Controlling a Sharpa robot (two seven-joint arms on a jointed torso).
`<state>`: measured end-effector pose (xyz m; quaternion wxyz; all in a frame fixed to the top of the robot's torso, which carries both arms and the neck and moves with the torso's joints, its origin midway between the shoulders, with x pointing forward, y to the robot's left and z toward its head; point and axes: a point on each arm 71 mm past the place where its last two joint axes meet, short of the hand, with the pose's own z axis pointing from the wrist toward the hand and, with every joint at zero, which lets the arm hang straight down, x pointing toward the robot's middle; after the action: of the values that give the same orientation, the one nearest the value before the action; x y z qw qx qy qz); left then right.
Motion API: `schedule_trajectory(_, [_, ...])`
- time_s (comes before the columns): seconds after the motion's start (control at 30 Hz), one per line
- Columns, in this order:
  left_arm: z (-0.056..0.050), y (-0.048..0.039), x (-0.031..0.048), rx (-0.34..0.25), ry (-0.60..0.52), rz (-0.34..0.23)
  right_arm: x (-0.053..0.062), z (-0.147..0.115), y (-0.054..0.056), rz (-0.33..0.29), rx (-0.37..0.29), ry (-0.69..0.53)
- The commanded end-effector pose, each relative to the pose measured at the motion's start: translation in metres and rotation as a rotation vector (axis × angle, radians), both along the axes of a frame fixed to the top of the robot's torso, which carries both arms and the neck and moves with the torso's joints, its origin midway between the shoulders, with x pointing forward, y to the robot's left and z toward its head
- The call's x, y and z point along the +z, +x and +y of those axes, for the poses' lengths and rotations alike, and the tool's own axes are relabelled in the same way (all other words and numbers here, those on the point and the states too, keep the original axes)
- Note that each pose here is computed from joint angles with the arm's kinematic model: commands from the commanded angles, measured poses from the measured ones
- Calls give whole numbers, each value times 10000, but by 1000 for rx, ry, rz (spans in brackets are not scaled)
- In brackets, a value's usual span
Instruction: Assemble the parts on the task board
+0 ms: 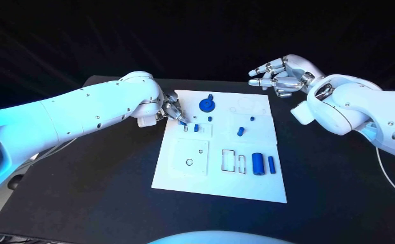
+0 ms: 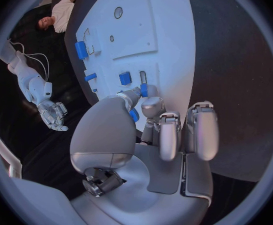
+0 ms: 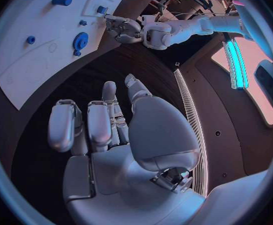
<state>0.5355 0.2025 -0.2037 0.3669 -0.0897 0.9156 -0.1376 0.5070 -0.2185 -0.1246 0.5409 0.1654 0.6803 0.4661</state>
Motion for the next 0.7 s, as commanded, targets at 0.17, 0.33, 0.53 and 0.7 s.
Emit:
schedule_trajectory(0.17, [-9,-45,-13,-47,40,-56,-18,7,-10,7,15,-10])
schedule_trajectory(0.33, [-18,-65,-26,-58,46,-50,-20,8,-12,7,16,-10])
schedule_trajectory(0.53, [-70,-85,-40,-77,49,-39,-22,12,-15,8,17,-10])
schedule_trajectory(0.7, [-84,-94,-50,-87,54,-28,-22,12,-15,9,17,-10])
